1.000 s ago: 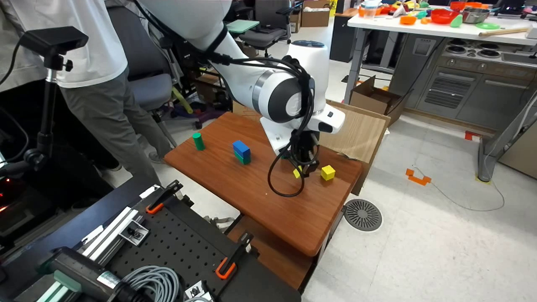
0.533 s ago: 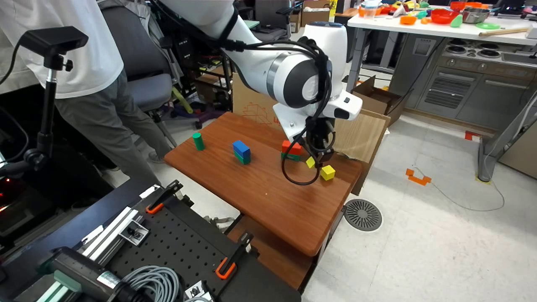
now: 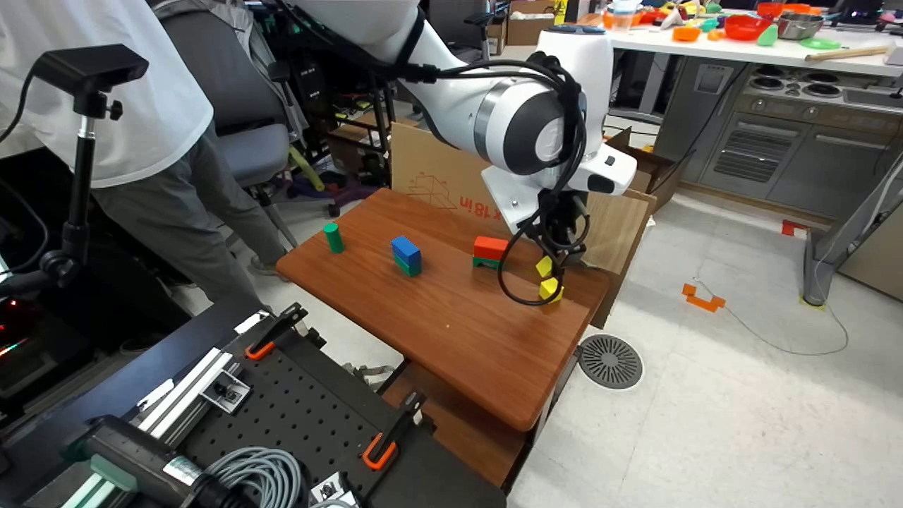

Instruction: Put the yellow triangle block on top of the yellow cube

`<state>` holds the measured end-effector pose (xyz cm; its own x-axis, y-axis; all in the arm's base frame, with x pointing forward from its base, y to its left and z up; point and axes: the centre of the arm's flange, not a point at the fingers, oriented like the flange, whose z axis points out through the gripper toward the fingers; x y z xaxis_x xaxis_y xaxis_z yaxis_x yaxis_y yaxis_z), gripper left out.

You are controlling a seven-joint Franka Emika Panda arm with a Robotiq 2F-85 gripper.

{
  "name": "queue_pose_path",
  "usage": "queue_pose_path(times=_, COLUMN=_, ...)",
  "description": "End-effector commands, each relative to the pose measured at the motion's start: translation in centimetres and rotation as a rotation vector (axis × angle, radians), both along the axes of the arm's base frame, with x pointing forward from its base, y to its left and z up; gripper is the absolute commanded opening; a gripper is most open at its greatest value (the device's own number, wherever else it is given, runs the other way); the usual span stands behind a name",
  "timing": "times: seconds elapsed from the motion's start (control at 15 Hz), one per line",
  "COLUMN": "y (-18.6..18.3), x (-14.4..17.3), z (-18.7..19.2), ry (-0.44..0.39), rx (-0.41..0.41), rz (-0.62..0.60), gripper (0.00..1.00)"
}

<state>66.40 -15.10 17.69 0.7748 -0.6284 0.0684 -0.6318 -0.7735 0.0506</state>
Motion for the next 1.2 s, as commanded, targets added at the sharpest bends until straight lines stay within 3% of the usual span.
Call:
queue_pose_path(times=0.0, y=-1.0, x=2.0, z=-0.8, ry=0.005, rx=0.01, rz=-0.007, gripper=0.09)
queue_pose_path(times=0.93, y=-0.6, x=3.0, z=-4.2, ry=0.038, rx=-0.025, rz=0.006, gripper=0.09)
queue_pose_path(times=1.0, y=-0.6, x=3.0, z=-4.2, ry=0.042, rx=-0.025, rz=0.001, gripper=0.59)
queue_pose_path(times=1.13, y=-0.6, x=2.9, z=-4.1, ry=0.051, rx=-0.02, rz=-0.004, gripper=0.66)
